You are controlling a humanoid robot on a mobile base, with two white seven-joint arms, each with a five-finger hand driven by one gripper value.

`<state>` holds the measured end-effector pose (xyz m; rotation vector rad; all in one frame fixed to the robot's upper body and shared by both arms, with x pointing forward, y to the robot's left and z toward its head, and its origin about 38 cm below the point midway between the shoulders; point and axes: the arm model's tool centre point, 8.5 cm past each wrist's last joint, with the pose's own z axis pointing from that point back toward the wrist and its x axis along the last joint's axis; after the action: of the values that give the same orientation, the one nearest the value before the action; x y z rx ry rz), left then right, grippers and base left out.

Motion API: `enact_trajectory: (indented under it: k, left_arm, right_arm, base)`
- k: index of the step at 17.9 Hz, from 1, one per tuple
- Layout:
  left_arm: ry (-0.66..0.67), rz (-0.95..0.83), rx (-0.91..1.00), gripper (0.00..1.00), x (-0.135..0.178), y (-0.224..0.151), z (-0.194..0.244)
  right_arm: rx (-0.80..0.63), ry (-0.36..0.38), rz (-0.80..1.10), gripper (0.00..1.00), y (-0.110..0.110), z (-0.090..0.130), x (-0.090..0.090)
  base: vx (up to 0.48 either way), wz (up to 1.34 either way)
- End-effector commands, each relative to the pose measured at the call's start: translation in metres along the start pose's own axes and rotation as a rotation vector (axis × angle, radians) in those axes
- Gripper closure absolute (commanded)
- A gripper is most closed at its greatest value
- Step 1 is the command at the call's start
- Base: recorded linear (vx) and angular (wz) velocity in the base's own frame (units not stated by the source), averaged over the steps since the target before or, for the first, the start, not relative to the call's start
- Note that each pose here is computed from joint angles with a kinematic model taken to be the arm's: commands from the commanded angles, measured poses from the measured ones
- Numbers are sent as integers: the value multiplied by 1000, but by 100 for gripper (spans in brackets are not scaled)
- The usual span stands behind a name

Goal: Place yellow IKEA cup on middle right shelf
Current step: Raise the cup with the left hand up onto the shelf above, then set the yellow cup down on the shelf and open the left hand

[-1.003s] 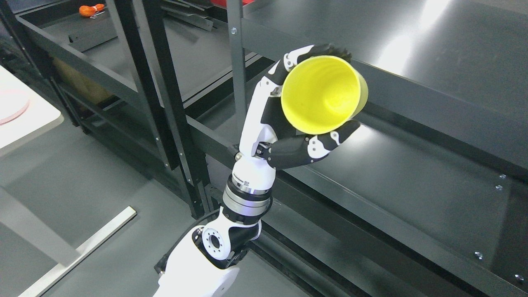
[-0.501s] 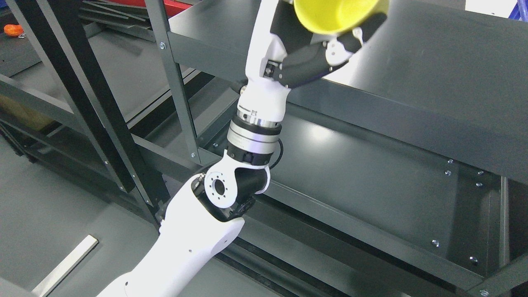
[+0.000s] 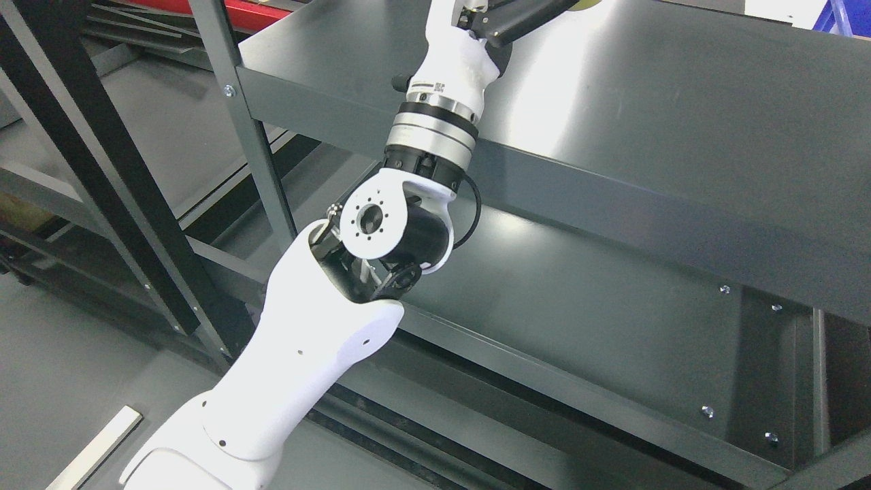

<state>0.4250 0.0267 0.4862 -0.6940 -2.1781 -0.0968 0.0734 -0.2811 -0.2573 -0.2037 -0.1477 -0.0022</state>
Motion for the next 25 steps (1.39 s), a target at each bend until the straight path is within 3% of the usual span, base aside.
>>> enact_trajectory:
  k: [1,4,11,13,17,21,25]
  left_arm:
    - [124,105,2,100,4,0,-27]
    - [199,168,-3,100,-1,-8,-35]
    - [365,60,64,93,-36,-10,-26]
    - [377,42,65,84,-38,-10,-24]
    - [418,-10,28,48,-42,-19,-18]
    - [401,-17,14,26,-38,-23,-16]
    - [371,-57,26,18,-37,-20,-17]
  right_arm:
    - [-12,16,-3,1,-10,-1,-9]
    - [-12,16,-3,1,-10,-1,-9]
    - [-12,16,-3,1,-10,-1,-9]
    - [-12,16,-3,1,-10,-1,-9]
    - [-12,16,-3,1,-10,-1,-9]
    - [-12,16,-3,0,-10,-1,-9]
    - [-12,16,-3,1,-10,-1,-9]
  base:
    - [59,-127]
    - [65,-94]
    - [47,-76]
    - [36,-46]
    - [14,-3]
    - [0,0]
    - [0,0]
